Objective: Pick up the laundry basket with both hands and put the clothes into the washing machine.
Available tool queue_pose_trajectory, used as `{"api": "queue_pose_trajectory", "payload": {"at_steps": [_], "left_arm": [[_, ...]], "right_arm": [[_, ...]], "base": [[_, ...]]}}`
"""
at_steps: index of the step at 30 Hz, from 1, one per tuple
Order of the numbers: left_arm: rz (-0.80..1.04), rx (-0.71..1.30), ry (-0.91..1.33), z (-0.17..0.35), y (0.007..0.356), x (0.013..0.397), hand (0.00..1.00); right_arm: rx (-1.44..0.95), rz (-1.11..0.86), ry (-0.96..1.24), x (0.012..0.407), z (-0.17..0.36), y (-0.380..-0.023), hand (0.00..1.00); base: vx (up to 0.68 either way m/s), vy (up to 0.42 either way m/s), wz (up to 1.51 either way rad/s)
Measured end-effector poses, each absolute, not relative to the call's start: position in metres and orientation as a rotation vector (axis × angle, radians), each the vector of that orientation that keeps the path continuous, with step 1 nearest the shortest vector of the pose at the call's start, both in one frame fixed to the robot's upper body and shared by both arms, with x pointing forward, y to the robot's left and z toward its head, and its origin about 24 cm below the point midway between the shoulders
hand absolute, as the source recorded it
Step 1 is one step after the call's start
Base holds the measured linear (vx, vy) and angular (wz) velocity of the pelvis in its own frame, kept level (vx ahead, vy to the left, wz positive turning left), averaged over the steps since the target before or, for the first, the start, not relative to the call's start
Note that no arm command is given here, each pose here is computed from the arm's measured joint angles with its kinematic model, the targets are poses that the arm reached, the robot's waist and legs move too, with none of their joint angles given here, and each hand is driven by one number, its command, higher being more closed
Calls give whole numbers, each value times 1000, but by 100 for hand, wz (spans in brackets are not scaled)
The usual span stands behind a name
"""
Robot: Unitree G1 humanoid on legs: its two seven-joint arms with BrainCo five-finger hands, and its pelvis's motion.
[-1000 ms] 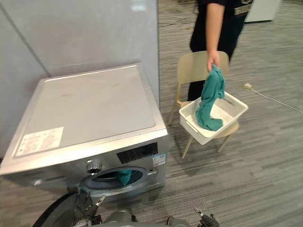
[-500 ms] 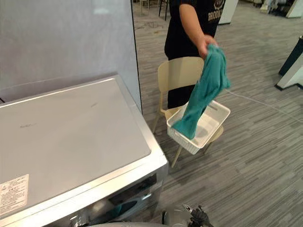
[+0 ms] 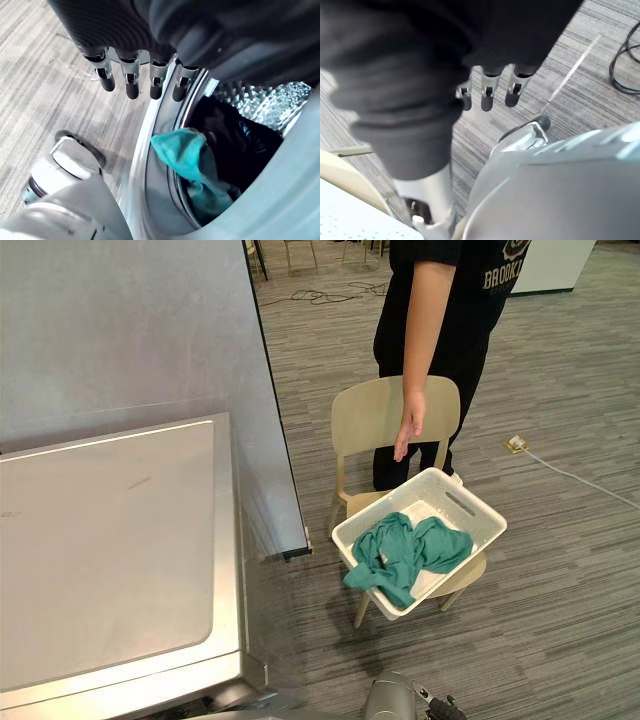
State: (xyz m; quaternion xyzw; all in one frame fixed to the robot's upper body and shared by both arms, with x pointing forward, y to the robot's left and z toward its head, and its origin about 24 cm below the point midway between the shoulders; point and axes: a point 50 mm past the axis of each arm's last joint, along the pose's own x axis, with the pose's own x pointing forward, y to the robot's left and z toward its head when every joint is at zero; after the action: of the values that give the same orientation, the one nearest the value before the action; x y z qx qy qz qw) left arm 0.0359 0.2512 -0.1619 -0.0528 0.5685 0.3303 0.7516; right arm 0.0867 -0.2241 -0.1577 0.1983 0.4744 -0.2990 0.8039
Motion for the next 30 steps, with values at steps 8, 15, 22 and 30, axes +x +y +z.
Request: {"api": "queue_pose_trajectory", "payload": {"at_steps": [8, 15, 22, 30], "left_arm": [[521, -49, 1277, -167, 228, 46, 0], [366, -61, 1271, -173, 189, 39, 0], [379, 10, 1240, -168, 215, 45, 0], [365, -26, 1156, -164, 203, 76, 0]], "right_arm": [[354, -644, 923, 115, -145, -247, 0], [358, -594, 995, 105, -153, -227, 0], [354, -527, 1014, 93, -157, -210, 0], [413, -728, 1033, 57, -159, -234, 0]], "base": [[-93, -25, 21], [-39, 81, -17], [75, -135, 18], [171, -409, 52]]}}
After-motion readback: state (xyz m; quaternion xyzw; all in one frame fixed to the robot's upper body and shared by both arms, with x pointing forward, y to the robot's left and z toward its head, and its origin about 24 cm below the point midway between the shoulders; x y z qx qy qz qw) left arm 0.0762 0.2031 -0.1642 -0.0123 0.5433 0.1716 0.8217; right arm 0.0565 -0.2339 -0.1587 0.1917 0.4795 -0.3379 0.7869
